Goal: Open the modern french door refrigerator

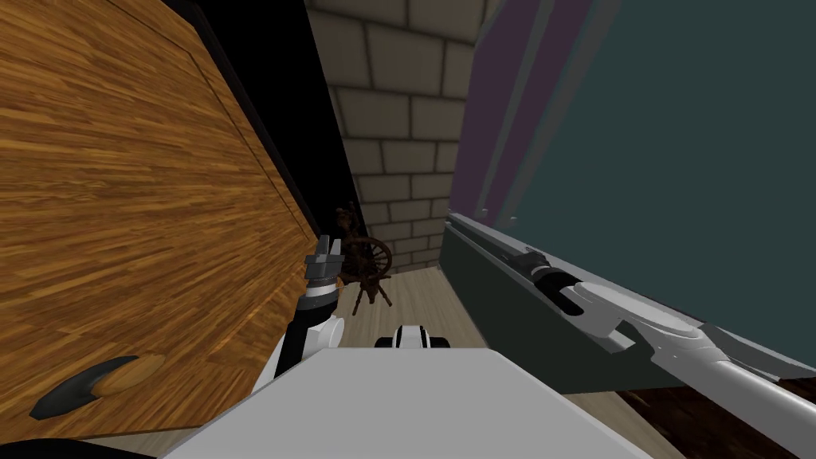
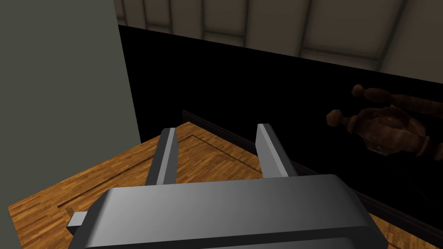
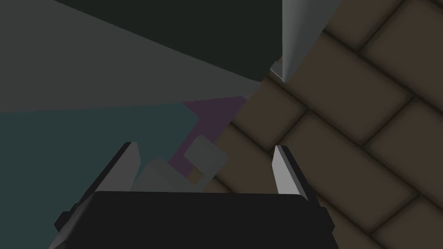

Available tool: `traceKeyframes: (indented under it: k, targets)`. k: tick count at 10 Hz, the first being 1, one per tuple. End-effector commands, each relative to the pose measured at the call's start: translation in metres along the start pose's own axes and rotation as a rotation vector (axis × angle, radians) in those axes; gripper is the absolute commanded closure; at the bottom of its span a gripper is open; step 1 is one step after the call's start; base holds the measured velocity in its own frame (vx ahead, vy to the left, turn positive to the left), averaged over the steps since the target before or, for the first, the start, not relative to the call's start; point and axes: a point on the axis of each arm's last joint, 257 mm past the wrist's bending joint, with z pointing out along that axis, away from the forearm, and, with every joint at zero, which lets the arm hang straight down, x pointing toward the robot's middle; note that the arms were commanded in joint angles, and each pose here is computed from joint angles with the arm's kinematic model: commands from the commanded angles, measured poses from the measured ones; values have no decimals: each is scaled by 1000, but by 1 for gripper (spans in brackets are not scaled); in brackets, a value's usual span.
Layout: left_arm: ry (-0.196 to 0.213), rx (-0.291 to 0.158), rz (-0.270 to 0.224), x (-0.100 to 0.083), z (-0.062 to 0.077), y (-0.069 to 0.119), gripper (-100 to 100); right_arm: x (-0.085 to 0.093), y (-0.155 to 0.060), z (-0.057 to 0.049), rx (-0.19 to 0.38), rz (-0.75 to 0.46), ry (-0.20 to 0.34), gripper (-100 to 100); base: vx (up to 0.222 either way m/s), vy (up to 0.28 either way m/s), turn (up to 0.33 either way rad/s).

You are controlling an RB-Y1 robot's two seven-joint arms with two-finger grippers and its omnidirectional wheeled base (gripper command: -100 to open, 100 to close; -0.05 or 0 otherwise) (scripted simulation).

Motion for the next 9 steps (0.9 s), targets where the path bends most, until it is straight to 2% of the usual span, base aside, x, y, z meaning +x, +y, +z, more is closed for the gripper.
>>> traceKeyframes:
  k: [1, 3, 4, 7, 9]
  targets:
    - [0, 0, 0, 0, 0, 0, 0, -5, -35, 8, 58, -114, 9, -100, 40, 72, 52]
    - [0, 0, 0, 0, 0, 0, 0, -13, -71, 12, 122, -222, 17, -100, 48, 75, 79]
    - [0, 0, 0, 0, 0, 0, 0, -15, -72, 13, 122, -228, 15, -100, 44, 70, 21]
    - [0, 0, 0, 0, 0, 0, 0, -34, -114, 16, 199, -359, 17, -100, 67, 59, 56]
    - [0, 0, 0, 0, 0, 0, 0, -43, -131, 17, 232, -413, 17, -100, 50, 56, 24]
